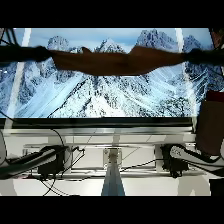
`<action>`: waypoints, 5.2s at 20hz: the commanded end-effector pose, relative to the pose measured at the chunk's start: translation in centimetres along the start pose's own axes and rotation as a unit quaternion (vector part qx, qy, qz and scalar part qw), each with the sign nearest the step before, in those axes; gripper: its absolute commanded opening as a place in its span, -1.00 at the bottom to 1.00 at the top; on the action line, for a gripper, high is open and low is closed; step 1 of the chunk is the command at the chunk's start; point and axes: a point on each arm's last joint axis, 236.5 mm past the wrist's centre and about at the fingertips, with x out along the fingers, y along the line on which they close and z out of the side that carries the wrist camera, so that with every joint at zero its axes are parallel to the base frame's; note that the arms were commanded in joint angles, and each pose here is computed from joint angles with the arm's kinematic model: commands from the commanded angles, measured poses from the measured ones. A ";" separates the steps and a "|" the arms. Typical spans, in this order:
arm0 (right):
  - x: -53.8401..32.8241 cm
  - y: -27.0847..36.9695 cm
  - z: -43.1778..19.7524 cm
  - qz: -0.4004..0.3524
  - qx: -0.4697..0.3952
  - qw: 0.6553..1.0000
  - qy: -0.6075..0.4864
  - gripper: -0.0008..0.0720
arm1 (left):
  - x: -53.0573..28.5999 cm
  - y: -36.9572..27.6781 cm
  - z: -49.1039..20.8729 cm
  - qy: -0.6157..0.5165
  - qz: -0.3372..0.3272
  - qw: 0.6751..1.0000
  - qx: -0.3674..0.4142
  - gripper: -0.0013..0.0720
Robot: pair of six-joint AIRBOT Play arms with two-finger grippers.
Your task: Fold the clothes and pants, and hang the long-sleeved shirts on hangers.
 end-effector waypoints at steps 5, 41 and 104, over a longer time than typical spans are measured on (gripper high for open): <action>-18.3 13.1 10.8 -0.012 -0.135 0.953 -0.271 -0.94 | -20.6 -8.9 13.9 -0.341 0.093 0.928 0.122 -0.92; 10.9 -8.9 -11.0 -0.096 -0.010 0.969 0.227 -0.53 | 8.9 13.7 -9.7 0.164 0.114 0.978 -0.061 0.97; -24.2 21.4 10.6 0.034 -0.202 0.924 -0.322 -0.94 | -26.1 -6.5 11.7 -0.312 0.224 0.900 0.204 -0.92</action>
